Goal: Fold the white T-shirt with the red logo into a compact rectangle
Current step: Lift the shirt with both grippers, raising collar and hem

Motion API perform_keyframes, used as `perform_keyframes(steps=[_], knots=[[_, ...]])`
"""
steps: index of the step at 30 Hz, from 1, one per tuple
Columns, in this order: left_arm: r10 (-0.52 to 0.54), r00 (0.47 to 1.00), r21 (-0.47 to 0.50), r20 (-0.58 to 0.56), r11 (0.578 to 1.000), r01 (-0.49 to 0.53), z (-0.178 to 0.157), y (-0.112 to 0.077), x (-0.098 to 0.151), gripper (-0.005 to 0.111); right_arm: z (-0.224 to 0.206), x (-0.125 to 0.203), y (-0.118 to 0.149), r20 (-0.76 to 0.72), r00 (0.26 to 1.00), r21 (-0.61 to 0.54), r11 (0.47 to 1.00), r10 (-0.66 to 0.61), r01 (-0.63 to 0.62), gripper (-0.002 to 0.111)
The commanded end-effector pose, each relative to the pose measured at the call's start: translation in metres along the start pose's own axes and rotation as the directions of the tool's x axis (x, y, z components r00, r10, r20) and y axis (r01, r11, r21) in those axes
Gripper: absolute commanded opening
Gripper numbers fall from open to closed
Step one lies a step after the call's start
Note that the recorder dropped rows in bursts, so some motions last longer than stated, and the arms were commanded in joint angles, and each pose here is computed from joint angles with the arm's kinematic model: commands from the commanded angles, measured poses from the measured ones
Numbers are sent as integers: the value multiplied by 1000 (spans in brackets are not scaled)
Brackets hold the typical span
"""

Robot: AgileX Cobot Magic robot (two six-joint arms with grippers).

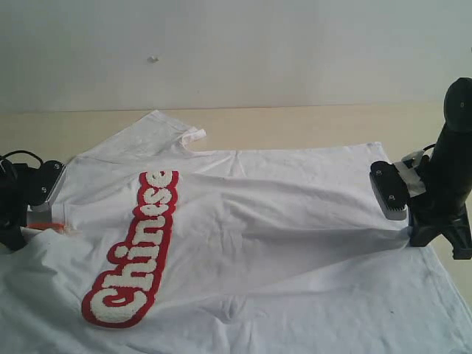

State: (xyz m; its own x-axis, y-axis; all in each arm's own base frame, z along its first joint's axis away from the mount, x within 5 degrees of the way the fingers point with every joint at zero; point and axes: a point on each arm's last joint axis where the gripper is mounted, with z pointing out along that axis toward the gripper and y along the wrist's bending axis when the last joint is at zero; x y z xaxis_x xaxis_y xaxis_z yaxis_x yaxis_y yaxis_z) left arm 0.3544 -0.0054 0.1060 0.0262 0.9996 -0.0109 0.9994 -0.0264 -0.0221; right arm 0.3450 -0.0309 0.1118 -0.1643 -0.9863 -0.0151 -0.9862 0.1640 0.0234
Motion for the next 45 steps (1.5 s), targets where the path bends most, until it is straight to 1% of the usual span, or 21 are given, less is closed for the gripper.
perform_keyframes(steps=[1,3,5,6,10,16,19,21,26,28,29,30,31,34,36,37,38,39,40,42,45], knots=[[-5,1000,105,1,994,5,21,-10,0,2,7,-1,-1,2,1000,10,1000,0,0,0],[-5,1000,105,1,994,5,21,-10,0,2,7,-1,-5,4,1000,55,998,-1,1,0],[-6,1000,105,2,994,6,21,-10,0,2,7,-1,-7,12,998,74,995,70,-70,0],[-9,1000,105,5,994,8,21,-10,0,2,7,-1,-8,14,997,86,993,75,-76,0],[-10,1000,105,6,994,10,21,-10,0,2,6,-1,-14,23,997,155,985,71,-74,0],[-10,1000,105,6,994,10,21,-10,0,2,5,-2,-17,27,997,187,979,71,-74,0],[-53,999,123,3,991,52,20,-11,0,2,5,-2,-17,47,985,185,968,165,-171,0],[-105,994,121,-2,987,105,22,-11,0,2,5,-1,-17,41,986,182,969,161,-166,0],[-67,997,102,-40,992,71,16,-10,3,0,-2,2,-17,3,993,205,972,121,-119,0],[-69,996,38,-49,997,71,1,-8,4,0,-18,3,-16,-8,995,248,964,104,-99,0],[-90,995,-39,-43,995,88,-14,-5,4,0,-33,3,-15,-2,995,287,953,102,-97,0],[-107,994,-86,-39,991,103,-24,-3,4,0,-42,3,-15,2,995,309,946,101,-97,0],[-123,992,-160,-37,980,116,-42,-2,4,0,-60,3,-12,5,995,360,928,96,-92,0],[-150,988,-287,-46,949,131,-83,-8,6,0,-98,4,-4,18,994,457,884,107,-103,0],[-170,985,-392,-22,908,148,-121,-18,6,0,-133,4,9,43,992,529,839,121,-125,0],[-175,984,-421,-12,894,154,-131,-21,5,0,-142,4,12,53,990,547,826,127,-135,0],[-197,980,-478,13,860,179,-151,-28,5,0,-157,4,19,74,987,582,798,141,-157,0],[-206,978,-503,24,843,190,-160,-33,5,0,-166,5,24,88,985,601,780,150,-173,0],[-216,975,-554,45,807,204,-180,-42,4,0,-180,5,31,122,978,630,748,172,-210,0],[-235,969,-605,80,761,235,-202,-56,4,0,-200,5,44,174,965,665,699,197,-263,0],[-245,964,-632,100,733,252,-218,-70,3,0,-218,5,59,208,957,689,664,204,-291,0]])
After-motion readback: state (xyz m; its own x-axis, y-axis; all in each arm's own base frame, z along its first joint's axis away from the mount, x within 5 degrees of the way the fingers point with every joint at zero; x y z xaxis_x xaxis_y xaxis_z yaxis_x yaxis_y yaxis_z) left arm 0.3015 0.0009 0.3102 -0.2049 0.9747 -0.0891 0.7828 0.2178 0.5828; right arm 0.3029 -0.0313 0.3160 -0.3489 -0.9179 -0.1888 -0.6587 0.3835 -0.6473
